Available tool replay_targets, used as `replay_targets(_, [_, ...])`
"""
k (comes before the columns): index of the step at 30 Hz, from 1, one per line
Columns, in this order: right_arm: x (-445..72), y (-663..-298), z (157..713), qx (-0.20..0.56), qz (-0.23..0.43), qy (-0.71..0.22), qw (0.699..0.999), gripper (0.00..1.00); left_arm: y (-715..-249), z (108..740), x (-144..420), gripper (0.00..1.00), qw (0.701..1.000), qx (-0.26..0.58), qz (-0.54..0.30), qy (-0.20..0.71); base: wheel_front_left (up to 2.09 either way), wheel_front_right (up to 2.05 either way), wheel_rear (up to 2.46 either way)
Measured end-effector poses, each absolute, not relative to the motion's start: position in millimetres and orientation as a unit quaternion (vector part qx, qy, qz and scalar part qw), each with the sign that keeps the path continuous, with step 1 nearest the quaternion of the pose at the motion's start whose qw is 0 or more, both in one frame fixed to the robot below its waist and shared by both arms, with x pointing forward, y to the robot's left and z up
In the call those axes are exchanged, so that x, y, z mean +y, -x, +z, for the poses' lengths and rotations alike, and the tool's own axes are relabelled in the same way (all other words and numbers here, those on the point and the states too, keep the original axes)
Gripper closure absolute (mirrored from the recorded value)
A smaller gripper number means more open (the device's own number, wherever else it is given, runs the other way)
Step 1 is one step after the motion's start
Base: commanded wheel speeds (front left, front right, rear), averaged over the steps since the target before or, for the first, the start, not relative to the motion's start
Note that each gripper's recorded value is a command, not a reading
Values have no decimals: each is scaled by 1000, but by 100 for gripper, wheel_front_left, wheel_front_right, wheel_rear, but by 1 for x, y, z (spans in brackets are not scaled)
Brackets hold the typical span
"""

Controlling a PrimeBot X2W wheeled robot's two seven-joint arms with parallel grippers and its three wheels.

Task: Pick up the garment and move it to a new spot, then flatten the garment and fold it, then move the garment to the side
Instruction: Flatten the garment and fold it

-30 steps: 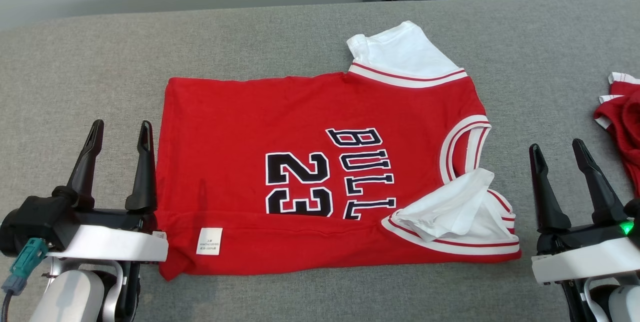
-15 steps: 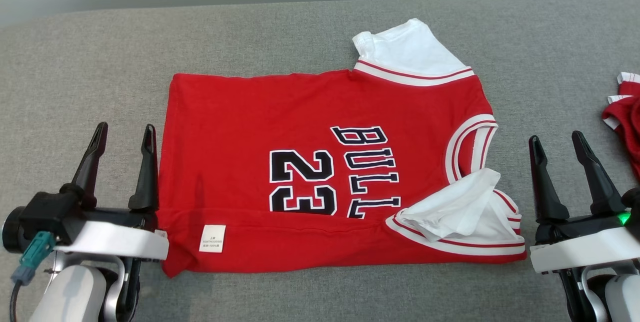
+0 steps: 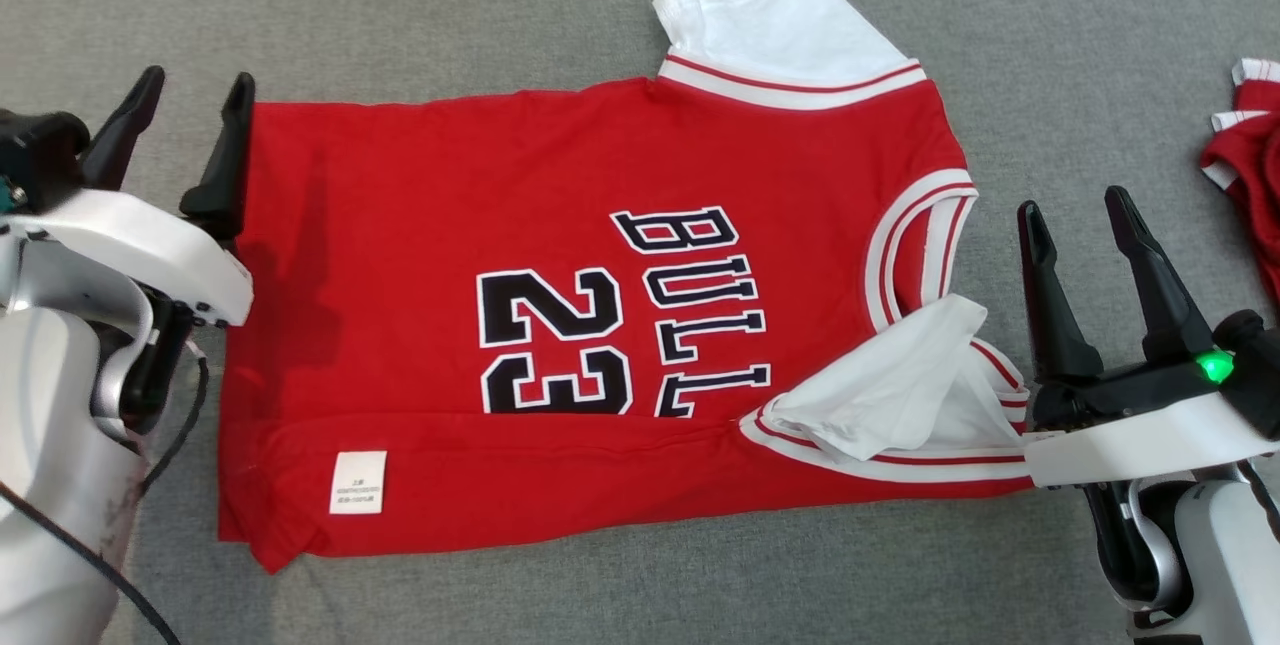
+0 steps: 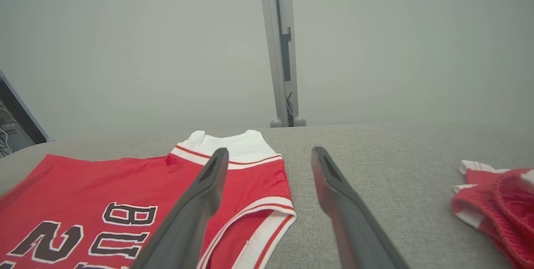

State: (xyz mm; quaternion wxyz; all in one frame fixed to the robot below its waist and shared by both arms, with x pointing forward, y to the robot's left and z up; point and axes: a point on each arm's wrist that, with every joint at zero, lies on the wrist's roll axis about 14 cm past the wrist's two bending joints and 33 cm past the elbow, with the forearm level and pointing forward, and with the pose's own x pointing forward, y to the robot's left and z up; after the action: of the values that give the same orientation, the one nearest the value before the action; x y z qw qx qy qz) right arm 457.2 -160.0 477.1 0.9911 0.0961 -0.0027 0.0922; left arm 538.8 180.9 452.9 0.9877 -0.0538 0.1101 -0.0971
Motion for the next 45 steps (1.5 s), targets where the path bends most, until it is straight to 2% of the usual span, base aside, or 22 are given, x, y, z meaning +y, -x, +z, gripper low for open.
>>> replay_targets(7, [-162,-464,459,12,88,-99,991,0,-560,396,187,0,971,214,-97,48,0,0,0])
replay_targets(12, [-167,-465,447,25,80,-98,992,0,-554,350,182,0,944,309,-104,57,0,0,0])
replay_targets(15, [-168,-468,447,22,80,-99,992,0,-555,345,183,0,936,330,-106,60,0,0,0])
replay_targets(16, [-168,-469,447,22,81,-99,992,0,-556,345,183,5,935,332,-106,61,0,0,0])
replay_targets(18, [-168,-471,448,20,83,-98,992,0,-556,344,184,97,934,337,-104,65,0,0,0])
replay_targets(19, [-168,-472,450,16,84,-98,991,0,-556,343,185,100,933,339,-103,67,0,0,0])
replay_targets(22, [-170,-481,461,0,88,-95,992,0,-555,343,183,100,932,338,-106,69,0,0,0])
replay_targets(27, [-185,-525,483,-22,93,-83,992,0,-555,347,179,100,935,329,-109,70,0,0,0])
replay_targets(33, [-182,-583,487,-2,116,-63,991,0,-558,361,162,100,940,307,-128,76,0,0,0])
replay_targets(39, [-149,-634,468,60,157,-50,984,0,-564,376,148,100,946,279,-146,78,0,0,0])
replay_targets(45, [-103,-658,420,167,211,-15,963,0,-567,384,142,100,949,262,-156,78,0,0,0])
